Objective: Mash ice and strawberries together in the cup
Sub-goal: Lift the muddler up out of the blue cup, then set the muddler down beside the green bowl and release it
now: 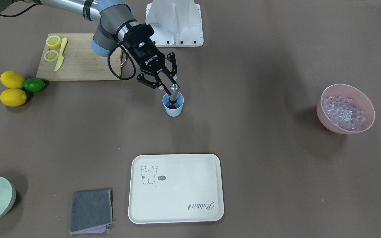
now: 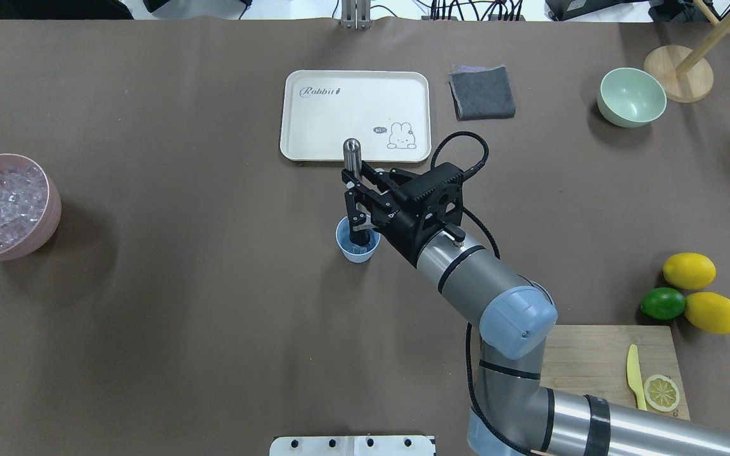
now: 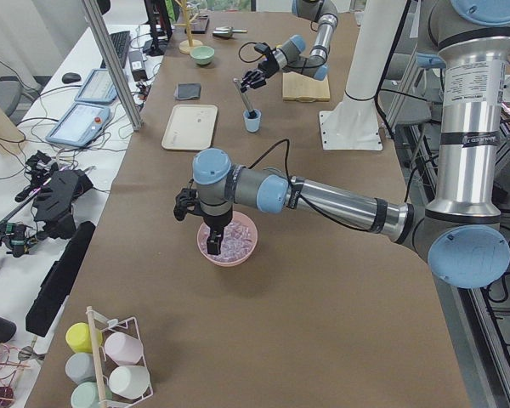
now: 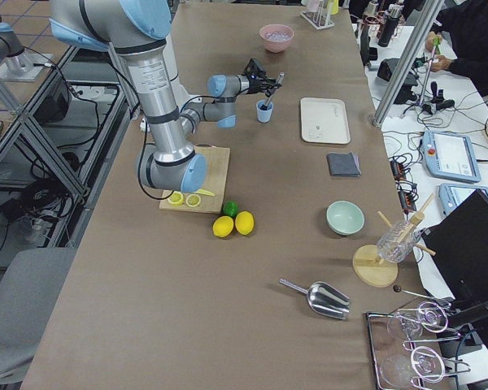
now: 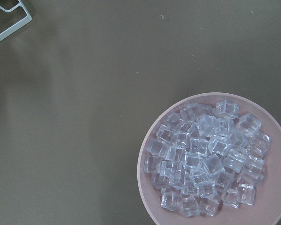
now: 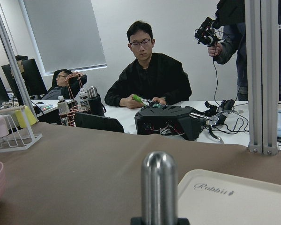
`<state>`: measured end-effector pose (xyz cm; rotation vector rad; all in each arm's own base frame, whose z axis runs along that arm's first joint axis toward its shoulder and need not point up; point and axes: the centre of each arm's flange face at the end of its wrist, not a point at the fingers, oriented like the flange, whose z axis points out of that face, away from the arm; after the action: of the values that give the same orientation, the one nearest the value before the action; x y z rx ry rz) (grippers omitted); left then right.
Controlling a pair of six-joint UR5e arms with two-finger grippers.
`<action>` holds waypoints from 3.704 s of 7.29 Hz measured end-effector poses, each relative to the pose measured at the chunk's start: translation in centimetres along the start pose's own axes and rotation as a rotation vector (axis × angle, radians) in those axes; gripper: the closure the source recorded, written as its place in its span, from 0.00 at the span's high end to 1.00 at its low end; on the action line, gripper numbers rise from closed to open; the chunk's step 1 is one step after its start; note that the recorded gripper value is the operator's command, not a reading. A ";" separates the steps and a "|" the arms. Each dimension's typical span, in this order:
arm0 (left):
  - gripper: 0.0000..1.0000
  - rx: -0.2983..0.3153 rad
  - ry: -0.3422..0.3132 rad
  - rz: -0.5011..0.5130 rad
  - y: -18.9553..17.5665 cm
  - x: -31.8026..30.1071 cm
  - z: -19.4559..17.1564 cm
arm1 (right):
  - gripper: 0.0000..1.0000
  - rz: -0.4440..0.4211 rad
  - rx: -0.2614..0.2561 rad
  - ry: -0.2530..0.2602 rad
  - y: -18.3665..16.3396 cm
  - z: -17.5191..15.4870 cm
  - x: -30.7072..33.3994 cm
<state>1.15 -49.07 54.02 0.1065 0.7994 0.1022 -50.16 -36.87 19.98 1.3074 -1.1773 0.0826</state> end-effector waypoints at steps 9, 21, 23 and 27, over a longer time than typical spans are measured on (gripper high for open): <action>0.98 0.019 -0.016 0.001 2.3 0.6 -1.3 | 0.00 0.405 -0.767 0.370 -11.3 -2.5 28.7; 0.98 0.026 -0.035 0.004 2.6 0.6 -1.6 | 1.00 0.357 -1.304 0.551 2.2 -2.5 45.8; 0.98 0.030 -0.036 0.005 2.3 0.8 -1.7 | 1.00 0.364 -1.299 0.562 1.9 -2.8 46.3; 0.98 0.025 -0.032 -0.012 0.9 0.1 -1.4 | 1.00 0.381 -1.194 0.568 -5.1 -8.7 52.0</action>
<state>0.16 -48.05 53.09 0.1264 0.7698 0.0795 -17.31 -60.21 54.36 -0.0179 -0.7189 0.0120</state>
